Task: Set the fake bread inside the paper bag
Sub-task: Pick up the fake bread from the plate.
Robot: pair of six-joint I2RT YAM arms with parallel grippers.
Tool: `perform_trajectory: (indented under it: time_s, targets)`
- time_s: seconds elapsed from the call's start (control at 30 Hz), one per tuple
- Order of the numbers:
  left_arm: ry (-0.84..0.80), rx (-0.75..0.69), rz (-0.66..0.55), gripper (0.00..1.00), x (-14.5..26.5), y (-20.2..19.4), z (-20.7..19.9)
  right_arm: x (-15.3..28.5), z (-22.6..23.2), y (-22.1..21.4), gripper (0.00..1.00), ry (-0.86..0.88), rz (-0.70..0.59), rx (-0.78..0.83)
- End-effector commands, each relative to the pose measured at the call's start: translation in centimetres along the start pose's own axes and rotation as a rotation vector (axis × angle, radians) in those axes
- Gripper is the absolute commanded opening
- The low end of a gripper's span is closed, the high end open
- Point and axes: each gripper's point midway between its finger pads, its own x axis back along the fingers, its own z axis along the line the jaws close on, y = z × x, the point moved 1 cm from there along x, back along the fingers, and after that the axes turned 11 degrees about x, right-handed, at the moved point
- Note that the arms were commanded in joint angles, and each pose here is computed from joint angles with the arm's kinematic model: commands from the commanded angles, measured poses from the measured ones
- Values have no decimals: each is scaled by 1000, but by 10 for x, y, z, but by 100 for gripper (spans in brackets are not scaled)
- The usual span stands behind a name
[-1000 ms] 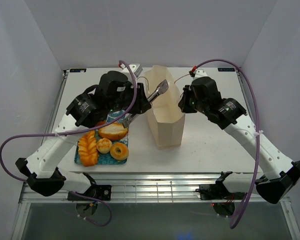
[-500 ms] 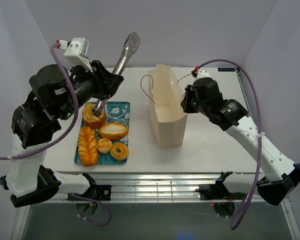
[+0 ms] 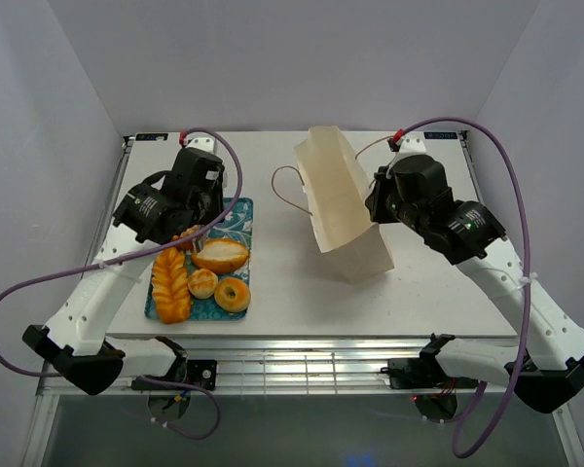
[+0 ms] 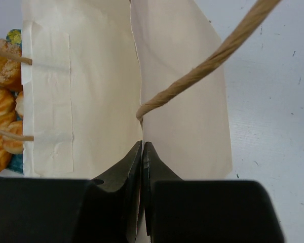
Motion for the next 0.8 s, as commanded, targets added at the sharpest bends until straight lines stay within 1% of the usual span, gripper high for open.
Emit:
perform_trajectory:
  time_s: [0.0,0.1,0.17,0.2,0.23,0.33,0.43,0.57,0.67,0.77]
  targets:
    - [-21,63,36,45,-7,-11,19,10,1,10,8,23,-43,11]
    - [1,80,99,44,-20,-37,26,9,3,4,8,43,-30,13]
    - [-29,122,142,44,-21,-52,22,9,7,2,8,68,-21,11]
    - [-19,127,187,44,-26,-69,25,8,7,0,8,72,-16,12]
    - [-29,141,211,44,-25,-77,25,9,8,0,8,80,-17,11]
    - [-35,216,234,43,-19,-95,29,9,9,-1,8,85,-15,15]
    - [-39,252,233,43,-10,-96,32,7,8,-3,8,84,-10,17]
    - [13,248,225,46,-5,-91,40,7,12,-1,8,109,-18,16]
    - [62,212,234,53,-10,-86,44,7,13,0,8,115,-21,18]
    - [111,176,230,56,-22,-77,51,8,13,1,8,118,-24,24]
